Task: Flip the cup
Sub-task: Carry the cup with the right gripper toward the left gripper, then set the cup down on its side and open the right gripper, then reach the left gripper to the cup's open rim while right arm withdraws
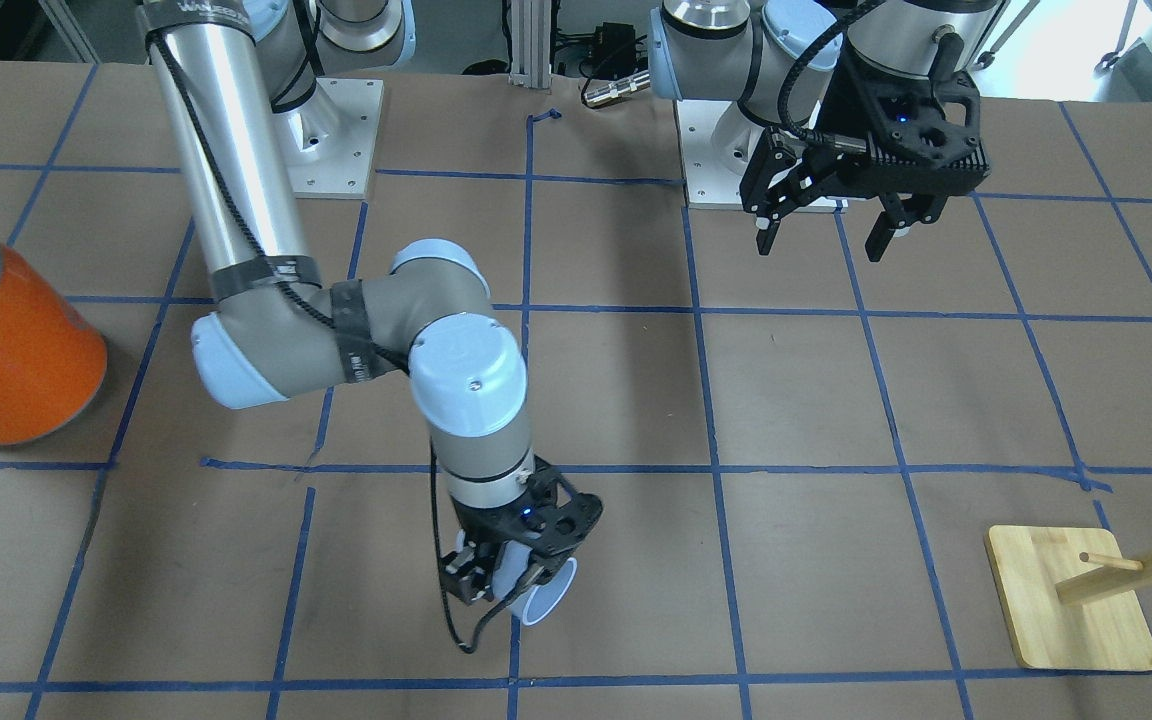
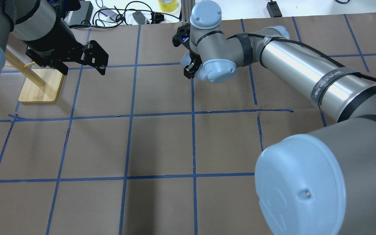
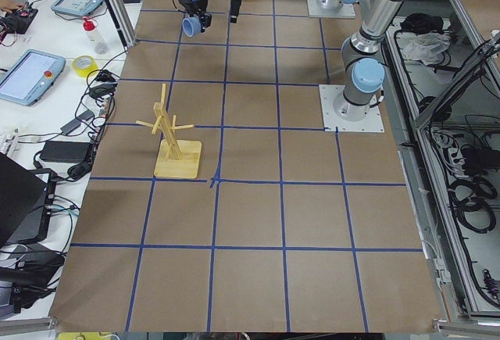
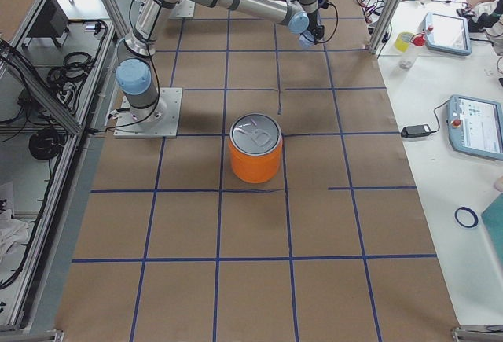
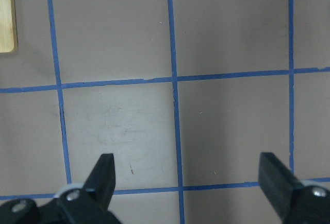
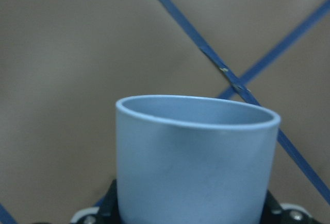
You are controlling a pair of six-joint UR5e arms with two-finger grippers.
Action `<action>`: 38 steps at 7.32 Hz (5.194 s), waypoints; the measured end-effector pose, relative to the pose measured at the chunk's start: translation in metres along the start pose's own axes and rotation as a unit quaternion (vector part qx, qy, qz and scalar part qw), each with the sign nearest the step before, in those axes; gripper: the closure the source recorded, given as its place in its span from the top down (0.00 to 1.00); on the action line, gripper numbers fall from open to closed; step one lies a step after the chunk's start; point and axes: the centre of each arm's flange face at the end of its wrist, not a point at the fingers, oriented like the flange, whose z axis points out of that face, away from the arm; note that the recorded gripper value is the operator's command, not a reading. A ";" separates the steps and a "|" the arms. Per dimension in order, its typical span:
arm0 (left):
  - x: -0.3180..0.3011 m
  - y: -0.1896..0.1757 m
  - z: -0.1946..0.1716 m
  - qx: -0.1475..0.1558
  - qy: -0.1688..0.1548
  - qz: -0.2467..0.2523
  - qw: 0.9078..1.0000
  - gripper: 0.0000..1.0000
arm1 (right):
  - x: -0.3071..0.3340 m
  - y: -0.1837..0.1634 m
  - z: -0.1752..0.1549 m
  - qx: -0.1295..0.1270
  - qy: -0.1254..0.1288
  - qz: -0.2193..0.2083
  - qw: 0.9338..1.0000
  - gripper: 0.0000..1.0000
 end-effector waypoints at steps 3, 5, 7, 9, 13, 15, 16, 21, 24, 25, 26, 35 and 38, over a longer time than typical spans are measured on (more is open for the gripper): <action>0.000 0.000 -0.001 0.001 0.000 0.000 1.000 1.00 | -0.073 -0.028 0.014 0.015 0.006 -0.203 0.979 0.00; 0.000 0.000 0.000 0.000 -0.001 0.000 1.000 1.00 | -0.106 -0.027 0.023 -0.006 0.013 -0.264 0.965 0.00; 0.000 0.000 0.000 0.000 -0.001 0.000 1.000 1.00 | -0.114 -0.023 0.027 -0.026 0.023 -0.311 0.950 0.07; 0.000 0.000 0.000 -0.002 -0.001 0.000 1.000 1.00 | -0.115 -0.023 0.031 -0.028 0.022 -0.320 0.947 0.33; 0.000 0.001 -0.001 -0.002 0.002 -0.001 1.000 1.00 | -0.117 -0.023 0.034 -0.026 0.016 -0.321 0.946 0.63; -0.001 0.001 0.000 -0.005 0.004 -0.002 1.000 1.00 | -0.117 -0.023 0.032 -0.024 0.016 -0.321 0.947 0.78; -0.001 0.000 0.000 -0.006 0.004 -0.002 1.000 1.00 | -0.117 -0.023 0.032 -0.023 0.015 -0.321 0.947 0.88; -0.014 -0.006 0.005 -0.009 0.004 -0.015 1.000 1.00 | -0.120 -0.027 0.028 -0.002 0.002 -0.319 0.948 0.99; -0.022 -0.008 0.007 -0.008 0.003 -0.017 1.000 1.00 | -0.100 -0.029 -0.013 0.009 0.019 -0.265 0.964 0.99; -0.030 -0.011 0.010 -0.008 0.003 -0.026 1.000 1.00 | -0.078 -0.021 -0.037 0.008 0.025 -0.212 0.977 1.00; -0.046 -0.015 0.016 -0.012 0.008 -0.043 0.999 1.00 | -0.039 -0.002 -0.060 0.002 0.030 -0.136 0.990 1.00; -0.043 -0.069 0.273 -0.114 0.301 -0.081 0.943 1.00 | 0.126 0.171 -0.219 -0.067 0.034 0.336 0.939 1.00; -0.032 -0.078 0.338 -0.119 0.367 -0.081 0.919 0.85 | 0.145 0.193 -0.226 -0.063 0.041 0.378 0.923 1.00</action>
